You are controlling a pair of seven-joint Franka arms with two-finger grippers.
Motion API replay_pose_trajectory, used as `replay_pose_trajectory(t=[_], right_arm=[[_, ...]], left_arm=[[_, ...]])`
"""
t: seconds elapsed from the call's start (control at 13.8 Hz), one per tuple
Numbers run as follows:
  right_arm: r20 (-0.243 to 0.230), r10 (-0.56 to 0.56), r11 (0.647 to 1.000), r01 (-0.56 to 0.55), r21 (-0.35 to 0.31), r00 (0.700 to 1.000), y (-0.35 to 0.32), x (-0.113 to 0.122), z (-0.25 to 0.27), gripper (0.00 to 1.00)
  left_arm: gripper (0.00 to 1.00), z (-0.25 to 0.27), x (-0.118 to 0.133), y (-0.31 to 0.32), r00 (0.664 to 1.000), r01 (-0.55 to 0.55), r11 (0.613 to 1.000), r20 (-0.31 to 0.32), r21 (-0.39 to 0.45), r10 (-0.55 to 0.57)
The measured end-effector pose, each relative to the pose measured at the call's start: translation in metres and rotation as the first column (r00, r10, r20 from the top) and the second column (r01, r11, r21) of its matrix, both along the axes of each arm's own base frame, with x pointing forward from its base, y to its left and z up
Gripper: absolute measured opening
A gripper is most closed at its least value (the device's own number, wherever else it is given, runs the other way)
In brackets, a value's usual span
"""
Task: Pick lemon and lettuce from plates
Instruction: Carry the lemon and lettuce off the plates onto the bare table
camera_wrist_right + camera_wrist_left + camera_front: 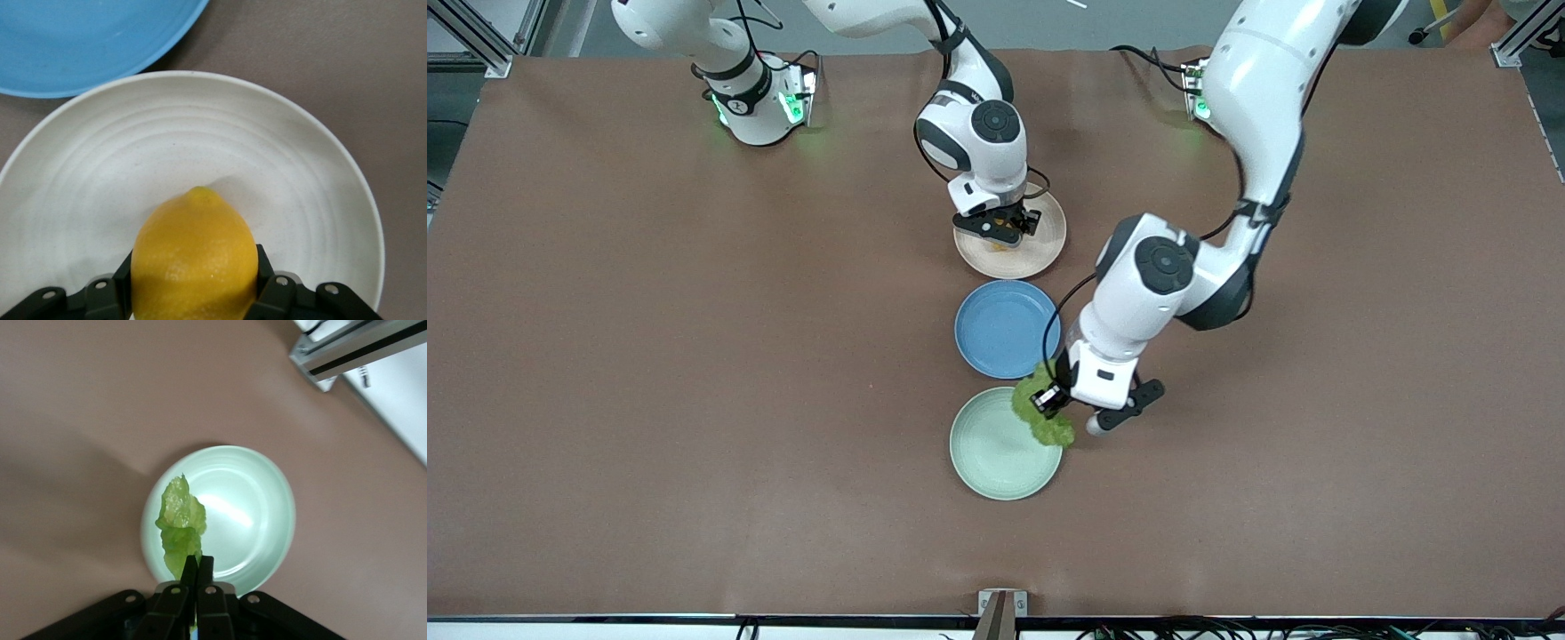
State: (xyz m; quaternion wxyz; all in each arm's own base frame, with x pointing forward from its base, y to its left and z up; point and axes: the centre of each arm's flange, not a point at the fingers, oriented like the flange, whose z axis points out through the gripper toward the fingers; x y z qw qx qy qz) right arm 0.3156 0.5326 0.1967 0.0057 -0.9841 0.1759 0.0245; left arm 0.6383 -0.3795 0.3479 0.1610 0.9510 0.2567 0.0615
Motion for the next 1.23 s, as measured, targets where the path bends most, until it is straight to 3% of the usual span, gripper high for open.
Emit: replay_pose_trajectory(t=[0.29, 0.51, 0.72, 0.94, 1.23], right_arm=[[-0.030, 0.008, 0.998, -0.010, -0.069, 1.000, -0.020, 0.037, 0.048, 0.67], [-0.053, 0.096, 0.993, -0.099, -0.057, 0.994, -0.083, 0.104, 0.123, 0.67], [-0.057, 0.180, 0.983, -0.181, -0.021, 0.982, -0.204, 0.187, 0.160, 0.67], [-0.041, 0.265, 0.964, -0.265, 0.012, 0.963, -0.348, 0.253, 0.151, 0.67], [0.015, 0.312, 0.950, -0.312, 0.006, 0.950, -0.472, 0.293, 0.076, 0.67]], left_arm=[[0.02, 0.016, -0.007, 0.099, 0.970, 0.210, 0.973, -0.141, 0.090, -0.197], [0.02, -0.009, -0.019, 0.165, 0.927, 0.341, 0.934, -0.204, 0.107, -0.315], [0.02, -0.037, -0.030, 0.214, 0.885, 0.429, 0.897, -0.250, 0.109, -0.393], [0.02, -0.055, -0.034, 0.255, 0.849, 0.494, 0.860, -0.283, 0.130, -0.446], [0.04, -0.074, -0.041, 0.289, 0.816, 0.546, 0.823, -0.321, 0.157, -0.481]])
